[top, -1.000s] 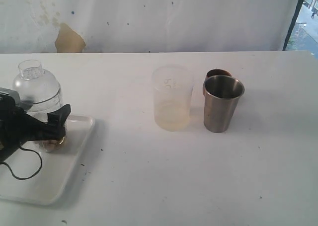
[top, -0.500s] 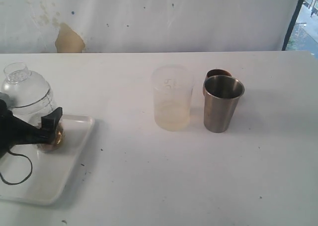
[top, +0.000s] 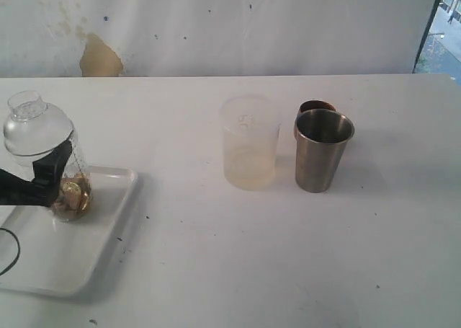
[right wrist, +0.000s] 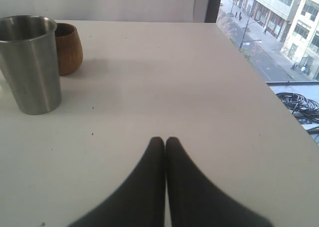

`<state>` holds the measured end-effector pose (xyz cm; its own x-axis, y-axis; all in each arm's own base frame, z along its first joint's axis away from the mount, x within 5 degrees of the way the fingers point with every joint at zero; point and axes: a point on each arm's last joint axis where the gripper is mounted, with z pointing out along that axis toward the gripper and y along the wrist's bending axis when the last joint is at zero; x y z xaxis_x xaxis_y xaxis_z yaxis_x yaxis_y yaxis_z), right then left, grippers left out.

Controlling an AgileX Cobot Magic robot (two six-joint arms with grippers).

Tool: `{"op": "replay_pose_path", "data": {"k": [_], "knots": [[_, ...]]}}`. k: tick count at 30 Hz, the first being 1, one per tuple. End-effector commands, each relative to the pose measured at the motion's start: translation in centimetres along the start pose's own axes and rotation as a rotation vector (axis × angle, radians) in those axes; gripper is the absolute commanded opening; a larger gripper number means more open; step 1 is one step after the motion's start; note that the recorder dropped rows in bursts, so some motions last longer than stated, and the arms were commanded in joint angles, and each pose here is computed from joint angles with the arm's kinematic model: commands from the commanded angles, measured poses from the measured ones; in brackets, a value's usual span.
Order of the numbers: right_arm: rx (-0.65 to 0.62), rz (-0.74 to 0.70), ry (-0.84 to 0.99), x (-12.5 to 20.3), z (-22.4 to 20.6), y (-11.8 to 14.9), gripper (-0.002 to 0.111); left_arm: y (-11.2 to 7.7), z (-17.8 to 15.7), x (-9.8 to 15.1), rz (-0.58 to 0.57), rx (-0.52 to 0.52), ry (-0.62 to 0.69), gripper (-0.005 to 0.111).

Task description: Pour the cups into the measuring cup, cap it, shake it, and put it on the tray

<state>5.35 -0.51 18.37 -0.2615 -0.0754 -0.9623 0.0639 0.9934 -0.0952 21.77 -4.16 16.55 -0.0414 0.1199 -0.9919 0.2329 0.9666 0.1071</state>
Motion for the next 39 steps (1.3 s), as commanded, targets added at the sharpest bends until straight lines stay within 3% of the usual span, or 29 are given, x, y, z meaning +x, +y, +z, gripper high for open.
{"op": "replay_pose_path", "data": {"k": [1, 4, 7, 12, 14, 19, 22, 30, 36, 39], "knots": [[0.008, 0.0, -0.004, 0.1, 0.0, 0.0, 0.0, 0.2, -1.6, -1.9, -0.037, -0.015, -0.097, 0.104], [0.008, 0.0, -0.004, 0.1, 0.0, 0.0, 0.0, 0.3, -2.7, -3.3, -0.063, -0.03, -0.169, 0.095], [0.008, 0.0, -0.004, 0.1, 0.0, 0.0, 0.0, 0.4, -3.9, -4.7, -0.056, -0.032, -0.247, 0.074], [0.008, 0.0, -0.004, 0.1, 0.0, 0.0, 0.0, -0.2, -6.5, -6.5, -0.011, 0.019, -0.38, 0.016], [0.008, 0.0, -0.004, 0.1, 0.0, 0.0, 0.0, -0.7, -7.4, -7.2, 0.034, 0.068, -0.434, 0.0], [0.008, 0.0, -0.004, 0.1, 0.0, 0.0, 0.0, -1.1, -9.4, -9.1, -0.077, 0.146, -0.565, 0.0], [0.008, 0.0, -0.004, 0.1, 0.0, 0.0, 0.0, -1.0, -10.5, -9.9, -0.061, 0.127, -0.63, 0.0], [0.008, 0.0, -0.004, 0.1, 0.0, 0.0, 0.0, -0.6, -11.8, -9.3, -0.126, 0.081, -0.475, 0.0], [0.008, 0.0, -0.004, 0.1, 0.0, 0.0, 0.0, -0.5, -12.5, -7.9, -0.206, 0.055, -0.29, 0.0], [0.008, 0.0, -0.004, 0.1, 0.0, 0.0, 0.0, -0.5, -12.6, -7.0, -0.184, 0.04, -0.185, 0.0]]}}
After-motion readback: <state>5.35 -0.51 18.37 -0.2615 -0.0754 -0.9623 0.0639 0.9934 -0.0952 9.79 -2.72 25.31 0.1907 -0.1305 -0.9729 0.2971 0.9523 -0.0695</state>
